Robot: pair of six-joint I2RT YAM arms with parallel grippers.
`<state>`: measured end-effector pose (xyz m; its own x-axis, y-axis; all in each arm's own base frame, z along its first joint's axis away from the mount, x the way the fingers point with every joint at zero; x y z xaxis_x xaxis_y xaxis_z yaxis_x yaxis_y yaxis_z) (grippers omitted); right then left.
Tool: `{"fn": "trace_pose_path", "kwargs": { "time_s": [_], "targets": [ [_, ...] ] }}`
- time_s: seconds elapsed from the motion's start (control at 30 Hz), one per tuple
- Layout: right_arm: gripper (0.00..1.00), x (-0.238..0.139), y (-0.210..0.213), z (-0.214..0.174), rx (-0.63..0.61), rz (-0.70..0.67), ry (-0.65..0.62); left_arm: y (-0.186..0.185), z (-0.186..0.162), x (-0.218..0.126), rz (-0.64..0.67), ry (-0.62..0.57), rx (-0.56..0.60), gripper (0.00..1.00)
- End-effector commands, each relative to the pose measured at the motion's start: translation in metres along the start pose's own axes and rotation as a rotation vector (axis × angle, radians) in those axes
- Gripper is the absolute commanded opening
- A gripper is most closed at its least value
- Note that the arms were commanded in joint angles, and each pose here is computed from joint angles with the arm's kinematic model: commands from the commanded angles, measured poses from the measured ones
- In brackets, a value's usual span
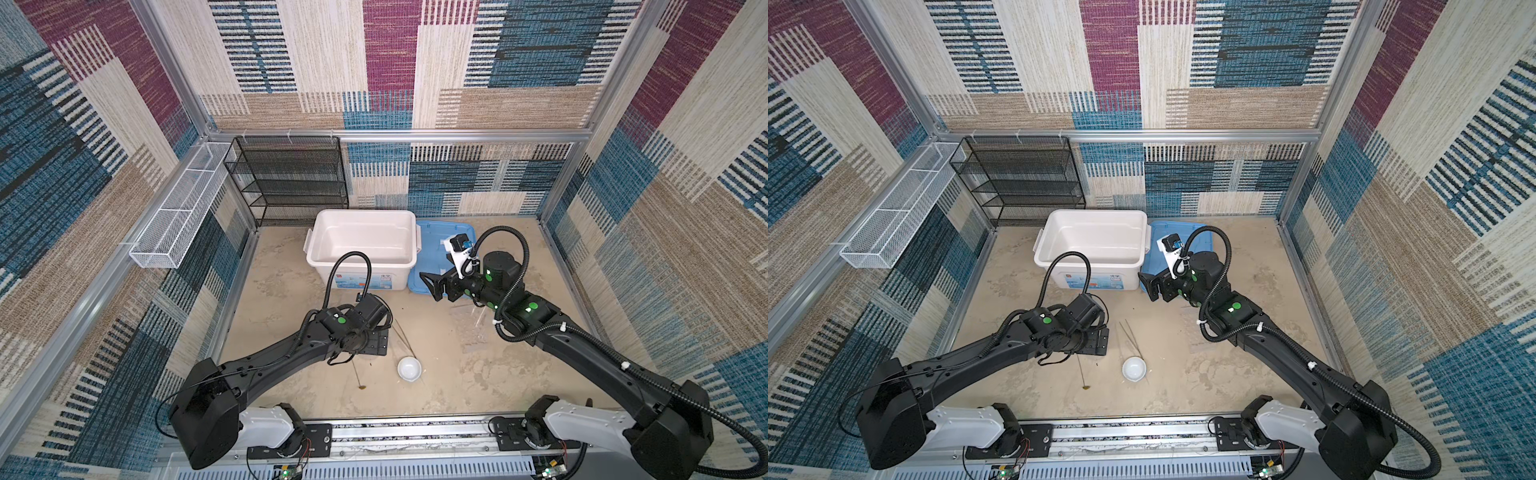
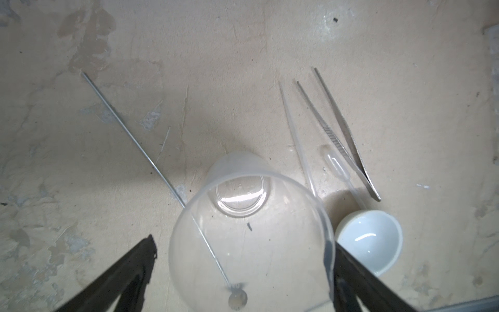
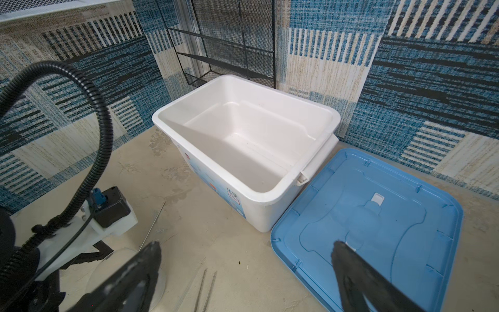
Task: Organize the chemistry lab equipment
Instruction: 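Close the left gripper around the clear beaker, then lift the clear beaker with the left gripper toward the white bin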
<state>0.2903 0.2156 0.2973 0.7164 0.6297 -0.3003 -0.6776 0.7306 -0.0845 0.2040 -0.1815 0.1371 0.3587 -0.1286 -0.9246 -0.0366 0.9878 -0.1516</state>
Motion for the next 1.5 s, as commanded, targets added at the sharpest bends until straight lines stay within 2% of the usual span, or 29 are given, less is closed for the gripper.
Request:
{"fn": "trace_pose_path", "kwargs": {
  "time_s": [0.0,0.23,0.43,0.6,0.7,0.77,0.87,1.03,1.2,1.3,1.47],
  "targets": [
    [0.99,0.0,0.0,0.003,0.014,-0.004,-0.02,0.0,-0.003,-0.002,-0.006,0.025,-0.026,0.99],
    [1.0,0.002,0.001,0.0,0.024,0.003,-0.012,-0.024,0.003,0.007,-0.092,0.043,-0.066,0.99],
    [1.0,0.001,0.0,-0.002,0.027,-0.006,-0.016,-0.018,0.016,0.017,0.033,0.004,-0.018,0.99],
    [1.0,0.001,0.001,-0.003,0.031,0.003,-0.012,-0.011,0.015,0.023,0.084,0.003,-0.008,1.0],
    [0.99,0.002,0.002,-0.004,0.03,0.01,-0.014,-0.011,0.015,0.022,0.079,0.003,-0.011,0.9],
    [1.0,0.004,0.003,-0.005,0.03,0.019,-0.009,-0.013,0.015,0.019,0.069,0.003,-0.016,0.88],
    [1.0,0.006,0.005,-0.006,0.034,0.031,-0.007,-0.013,0.015,0.017,0.066,0.0,-0.019,0.79],
    [0.99,0.008,0.006,-0.006,0.037,0.046,-0.003,-0.014,0.017,0.013,0.06,0.001,-0.019,0.77],
    [1.0,0.005,0.008,-0.001,0.035,0.06,-0.026,-0.016,0.027,-0.007,0.048,-0.033,-0.011,0.74],
    [1.0,0.003,0.011,0.005,0.04,0.08,-0.046,-0.015,0.04,-0.031,0.051,-0.089,0.006,0.7],
    [1.0,-0.003,0.013,0.021,0.055,0.104,-0.105,-0.017,0.071,-0.08,-0.019,-0.185,0.0,0.69]
  ]
}}
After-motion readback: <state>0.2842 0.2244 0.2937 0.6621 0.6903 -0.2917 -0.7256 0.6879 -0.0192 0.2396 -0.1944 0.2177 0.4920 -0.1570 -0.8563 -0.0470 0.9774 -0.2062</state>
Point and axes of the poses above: each gripper's point midway between its finger pads, its own x axis out along the fingers, its own y axis along the line the jaws close on, z = x × y, the point moved 4 cm from there along -x, back along the fingers, and after that the axes turned 10 degrees about -x, right-handed, at the moved point
